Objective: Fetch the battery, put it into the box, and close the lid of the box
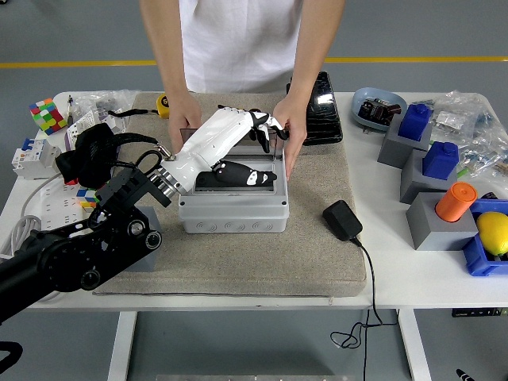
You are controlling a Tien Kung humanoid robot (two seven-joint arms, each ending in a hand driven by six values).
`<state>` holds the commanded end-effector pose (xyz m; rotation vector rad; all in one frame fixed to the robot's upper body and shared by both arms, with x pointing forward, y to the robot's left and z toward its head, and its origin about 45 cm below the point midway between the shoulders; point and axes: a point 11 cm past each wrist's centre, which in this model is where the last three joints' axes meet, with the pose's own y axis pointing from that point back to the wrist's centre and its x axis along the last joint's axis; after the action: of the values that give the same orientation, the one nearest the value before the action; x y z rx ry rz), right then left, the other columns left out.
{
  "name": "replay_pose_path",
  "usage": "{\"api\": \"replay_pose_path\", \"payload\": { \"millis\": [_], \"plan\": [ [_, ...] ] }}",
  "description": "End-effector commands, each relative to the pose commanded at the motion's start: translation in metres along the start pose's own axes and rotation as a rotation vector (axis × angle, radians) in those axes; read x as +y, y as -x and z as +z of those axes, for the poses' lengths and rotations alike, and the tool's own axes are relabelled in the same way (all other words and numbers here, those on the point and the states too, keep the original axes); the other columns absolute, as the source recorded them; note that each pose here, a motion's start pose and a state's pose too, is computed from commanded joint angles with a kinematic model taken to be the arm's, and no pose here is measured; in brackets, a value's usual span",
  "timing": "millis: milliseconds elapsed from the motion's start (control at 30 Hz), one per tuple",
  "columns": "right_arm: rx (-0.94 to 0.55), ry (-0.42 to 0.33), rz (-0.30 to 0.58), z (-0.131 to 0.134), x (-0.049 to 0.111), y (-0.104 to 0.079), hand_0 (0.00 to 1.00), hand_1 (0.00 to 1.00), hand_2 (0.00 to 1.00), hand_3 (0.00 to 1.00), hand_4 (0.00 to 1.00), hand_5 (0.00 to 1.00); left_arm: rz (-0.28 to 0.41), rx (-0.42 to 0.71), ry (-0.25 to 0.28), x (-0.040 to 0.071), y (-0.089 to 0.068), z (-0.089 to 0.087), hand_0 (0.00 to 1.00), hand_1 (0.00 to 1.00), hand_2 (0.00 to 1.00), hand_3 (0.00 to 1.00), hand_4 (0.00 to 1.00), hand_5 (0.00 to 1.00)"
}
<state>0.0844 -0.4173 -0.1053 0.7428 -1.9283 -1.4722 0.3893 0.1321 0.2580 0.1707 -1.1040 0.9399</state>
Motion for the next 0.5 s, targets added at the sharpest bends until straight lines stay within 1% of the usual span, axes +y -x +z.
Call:
{"api": "replay_pose_path", "payload": {
  "millis": [67,100,167,200,267,367,400,500],
  "plan": [
    [0.0,-0.001,-0.002,0.0,0.0,0.0,0.675,0.679,0.684,0.575,0.998,0.48,0.035,0.0,0.007,0.0,-0.007,0.0,0.391,0.495,0.473,0.56,0.998,0.301],
    [-0.001,-0.001,-0.002,0.0,0.0,0.001,0.675,0.679,0.684,0.575,0.998,0.48,0.05,-0.001,0.001,0.0,-0.011,-0.002,0.391,0.495,0.473,0.56,0.998,0.301],
    [-0.002,-0.002,-0.003,0.0,0.0,0.001,0.675,0.679,0.684,0.575,0.998,0.48,0.065,-0.001,-0.026,0.0,-0.016,-0.008,0.391,0.495,0.473,0.56,0.998,0.301],
    [-0.002,-0.002,-0.003,0.0,0.0,0.001,0.675,0.679,0.683,0.575,0.998,0.481,0.067,0.0,-0.037,0.0,-0.017,-0.01,0.648,0.697,0.655,0.716,0.998,0.646],
    [-0.001,-0.001,-0.003,0.0,0.0,0.001,0.675,0.679,0.683,0.575,0.998,0.481,0.053,0.011,-0.091,0.002,-0.019,-0.02,0.648,0.697,0.655,0.716,0.998,0.646],
    [-0.001,-0.001,-0.003,0.0,0.0,0.001,0.675,0.679,0.683,0.575,0.998,0.481,0.016,0.028,-0.167,0.005,-0.017,-0.034,0.648,0.697,0.655,0.716,0.998,0.646],
    [-0.001,-0.001,-0.003,0.0,0.0,0.001,0.675,0.679,0.683,0.575,0.998,0.481,0.0,0.035,-0.193,0.006,-0.016,-0.039,0.791,0.836,0.835,0.841,0.998,0.89],
    [0.0,-0.002,-0.003,0.0,0.0,0.001,0.675,0.679,0.683,0.575,0.998,0.481,-0.039,0.049,-0.258,0.011,-0.011,-0.05,0.791,0.836,0.835,0.841,0.998,0.89]
  ]
}}
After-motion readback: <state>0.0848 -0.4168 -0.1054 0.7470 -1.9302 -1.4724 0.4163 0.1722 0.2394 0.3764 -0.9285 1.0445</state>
